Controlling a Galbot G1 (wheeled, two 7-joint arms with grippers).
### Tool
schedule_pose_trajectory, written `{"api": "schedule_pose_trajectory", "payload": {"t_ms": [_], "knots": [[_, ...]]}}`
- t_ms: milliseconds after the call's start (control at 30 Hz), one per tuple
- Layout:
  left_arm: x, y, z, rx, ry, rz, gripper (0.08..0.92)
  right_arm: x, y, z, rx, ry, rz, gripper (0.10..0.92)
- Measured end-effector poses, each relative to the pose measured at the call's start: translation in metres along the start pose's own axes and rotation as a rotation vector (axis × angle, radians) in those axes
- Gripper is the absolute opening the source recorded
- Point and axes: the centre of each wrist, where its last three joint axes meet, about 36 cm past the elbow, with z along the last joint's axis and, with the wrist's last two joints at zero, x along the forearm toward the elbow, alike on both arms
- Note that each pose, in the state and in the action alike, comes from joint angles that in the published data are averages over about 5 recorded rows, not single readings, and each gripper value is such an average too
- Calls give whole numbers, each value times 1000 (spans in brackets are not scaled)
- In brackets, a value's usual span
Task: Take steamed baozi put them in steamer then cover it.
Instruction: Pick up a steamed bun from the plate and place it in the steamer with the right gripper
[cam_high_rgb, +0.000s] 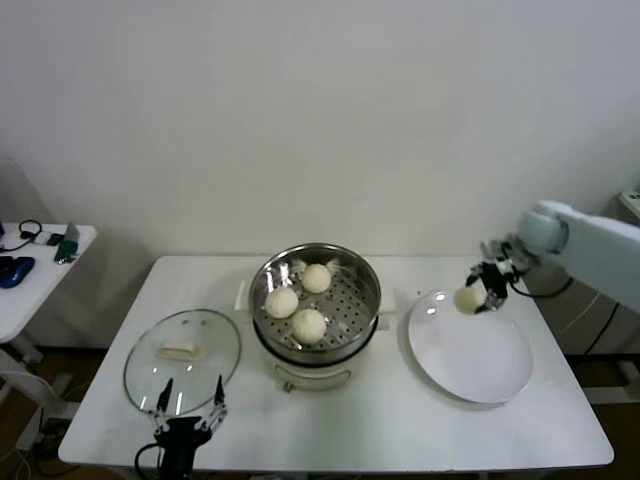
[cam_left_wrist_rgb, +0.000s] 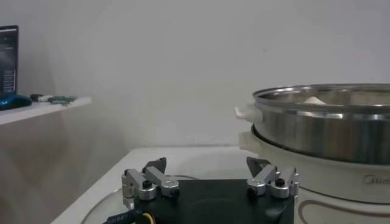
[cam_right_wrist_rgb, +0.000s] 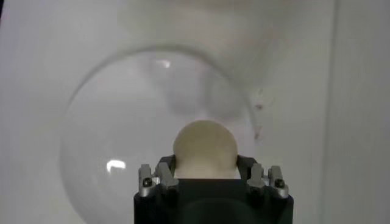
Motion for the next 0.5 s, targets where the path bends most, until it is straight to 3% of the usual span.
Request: {"api": "schedule_pose_trajectory", "payload": {"t_ms": [267, 500], "knots": [[0, 3, -4, 2, -11, 2, 823, 95, -27, -114, 106, -97, 86, 664], [-1, 6, -8, 3, -20, 1, 823, 93, -15, -201, 196, -123, 63, 670]]}}
